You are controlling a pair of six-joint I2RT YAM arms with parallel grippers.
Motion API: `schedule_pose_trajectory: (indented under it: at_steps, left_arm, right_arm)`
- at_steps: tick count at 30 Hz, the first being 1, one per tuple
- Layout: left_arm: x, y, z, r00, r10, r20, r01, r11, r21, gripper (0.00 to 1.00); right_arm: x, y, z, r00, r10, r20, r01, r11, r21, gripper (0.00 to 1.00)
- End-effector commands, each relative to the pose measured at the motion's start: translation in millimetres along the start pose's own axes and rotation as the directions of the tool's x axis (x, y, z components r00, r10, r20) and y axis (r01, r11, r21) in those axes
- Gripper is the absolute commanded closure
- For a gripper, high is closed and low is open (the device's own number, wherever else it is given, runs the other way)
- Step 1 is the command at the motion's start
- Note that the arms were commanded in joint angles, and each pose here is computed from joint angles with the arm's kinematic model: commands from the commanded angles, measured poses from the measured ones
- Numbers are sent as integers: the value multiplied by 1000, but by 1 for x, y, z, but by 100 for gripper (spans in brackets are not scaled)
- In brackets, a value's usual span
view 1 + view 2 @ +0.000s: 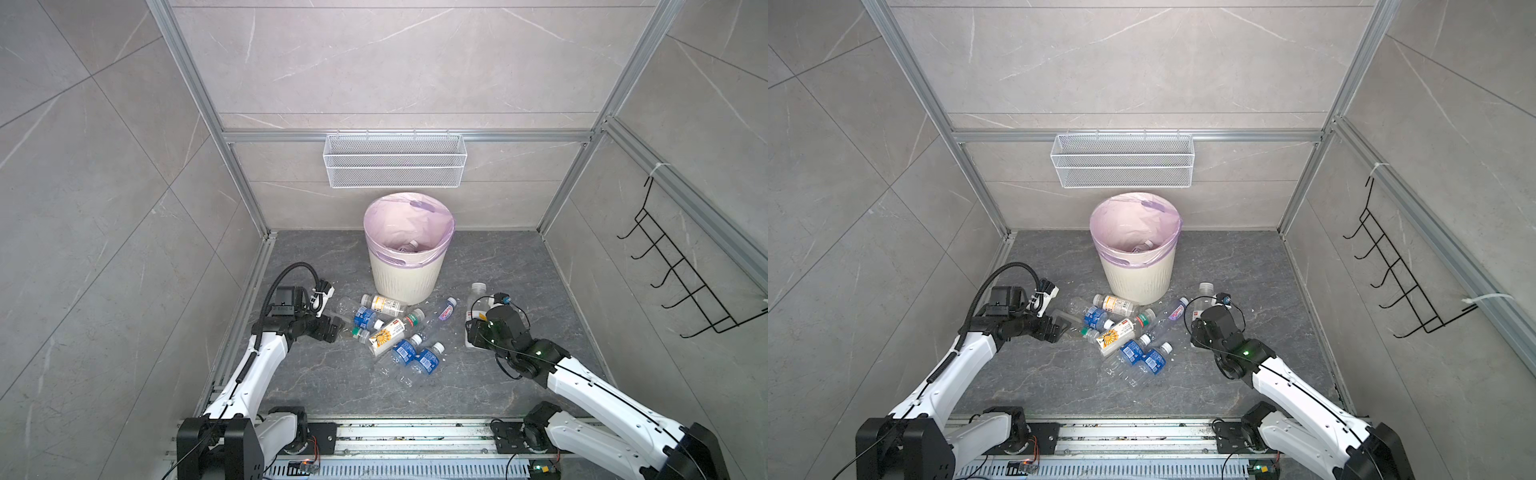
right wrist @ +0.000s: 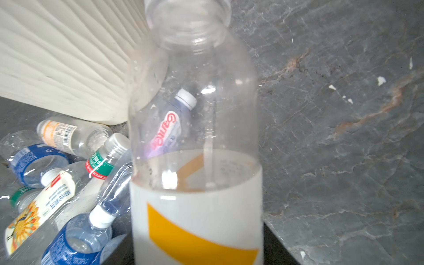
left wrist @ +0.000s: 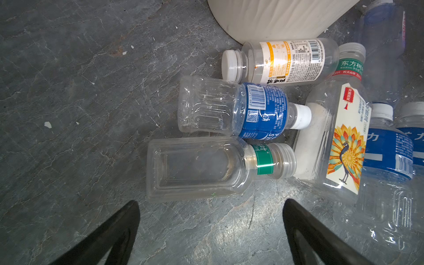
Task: Throw the plastic bottles in the bin
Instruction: 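Lift the yellow-marked bottle with the right gripper and carry it toward the bin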
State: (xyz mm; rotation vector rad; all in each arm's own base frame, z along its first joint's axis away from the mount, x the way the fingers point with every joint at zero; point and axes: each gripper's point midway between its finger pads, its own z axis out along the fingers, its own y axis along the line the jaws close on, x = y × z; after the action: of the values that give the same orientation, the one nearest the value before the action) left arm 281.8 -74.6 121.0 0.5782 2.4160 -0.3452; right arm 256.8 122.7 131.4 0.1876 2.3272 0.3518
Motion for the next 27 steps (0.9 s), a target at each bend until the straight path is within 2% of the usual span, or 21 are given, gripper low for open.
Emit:
schedule_pose_trajectory:
  at_steps: [1, 12, 27]
  left_arm:
    - [-5, -3, 1, 1000, -21, 18, 21, 999, 30, 0]
    - [-4, -3, 3, 1000, -26, 5, 26, 999, 36, 0]
    - [-2, -2, 4, 1000, -25, -7, 25, 999, 31, 1]
  right_arm:
    - [-7, 3, -15, 997, -61, 43, 61, 998, -9, 48]
    - [-48, 30, -66, 975, -108, 196, 131, 985, -108, 49]
    - [-131, 116, -135, 929, -149, 338, 235, 945, -229, 51]
